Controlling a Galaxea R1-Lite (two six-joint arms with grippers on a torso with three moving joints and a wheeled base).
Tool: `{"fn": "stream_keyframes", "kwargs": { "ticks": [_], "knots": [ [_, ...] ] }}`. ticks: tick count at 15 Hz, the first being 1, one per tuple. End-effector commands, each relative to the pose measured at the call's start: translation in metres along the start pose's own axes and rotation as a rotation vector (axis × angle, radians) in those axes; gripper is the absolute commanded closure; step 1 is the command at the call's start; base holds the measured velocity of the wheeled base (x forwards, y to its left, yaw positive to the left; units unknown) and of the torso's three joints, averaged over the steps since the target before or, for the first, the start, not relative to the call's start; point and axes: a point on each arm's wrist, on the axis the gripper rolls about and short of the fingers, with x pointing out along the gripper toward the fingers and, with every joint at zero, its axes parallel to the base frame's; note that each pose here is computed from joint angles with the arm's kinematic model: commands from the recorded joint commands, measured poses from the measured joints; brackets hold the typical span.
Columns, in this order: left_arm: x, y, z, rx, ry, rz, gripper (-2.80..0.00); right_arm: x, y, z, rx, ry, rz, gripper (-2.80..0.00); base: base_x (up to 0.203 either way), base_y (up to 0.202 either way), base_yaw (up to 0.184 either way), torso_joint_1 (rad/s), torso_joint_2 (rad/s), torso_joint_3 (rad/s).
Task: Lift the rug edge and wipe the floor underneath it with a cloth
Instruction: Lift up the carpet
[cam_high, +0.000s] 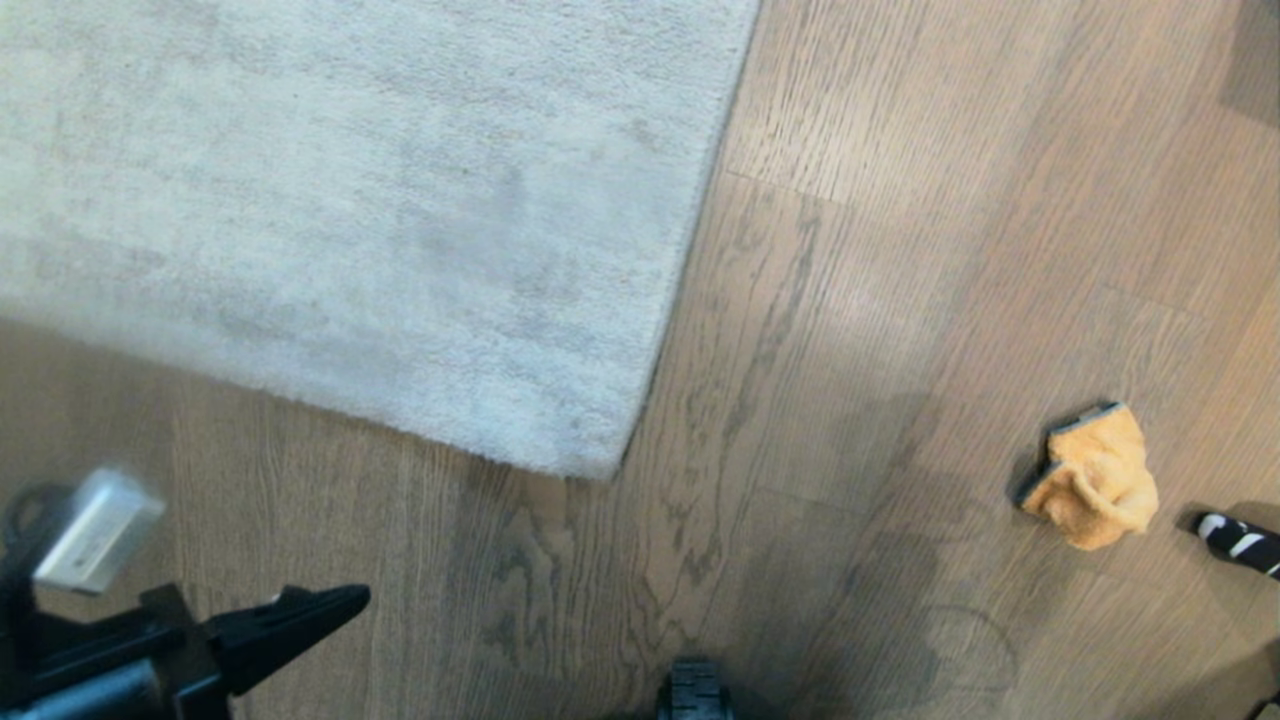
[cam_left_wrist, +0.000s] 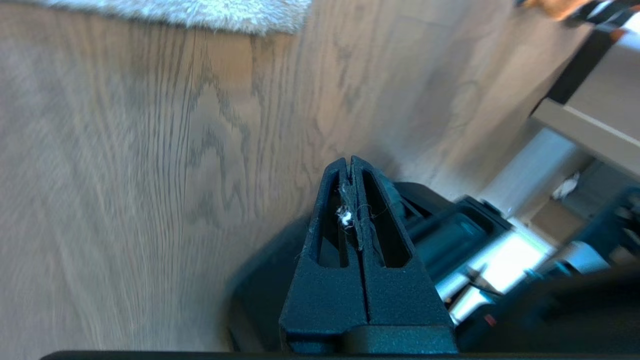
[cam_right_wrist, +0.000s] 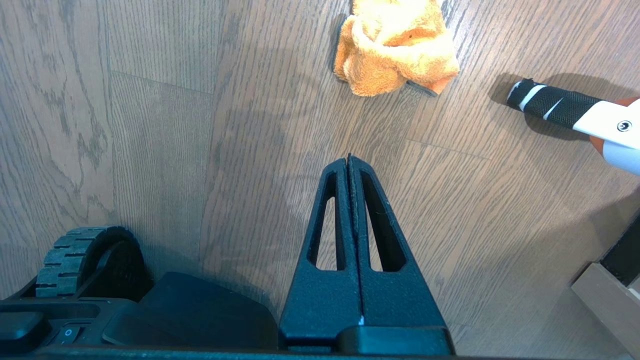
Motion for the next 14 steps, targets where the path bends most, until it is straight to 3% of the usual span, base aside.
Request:
{"fn": "stream_keyframes", "kwargs": {
  "ticks": [1, 4, 8, 14],
  "knots": [
    [0.059, 0.012, -0.001, -0.023, 0.108, -0.003, 0.00, 0.000, 0.000, 0.000, 0.000, 0.000, 0.000, 0.00, 0.000, 0.000, 0.000, 0.000, 0.00, 0.000],
    [0.108, -0.005, 0.017, -0.004, 0.047, 0.037, 0.00, 0.000, 0.000, 0.000, 0.000, 0.000, 0.000, 0.00, 0.000, 0.000, 0.000, 0.000, 0.00, 0.000],
    [0.130, -0.021, 0.037, -0.091, -0.007, -0.007, 0.00, 0.000, 0.000, 0.000, 0.000, 0.000, 0.000, 0.00, 0.000, 0.000, 0.000, 0.000, 0.00, 0.000],
    [0.129, -0.050, 0.021, -0.179, 0.096, -0.065, 0.00, 0.000, 0.000, 0.000, 0.000, 0.000, 0.000, 0.00, 0.000, 0.000, 0.000, 0.000, 0.00, 0.000]
  ]
}}
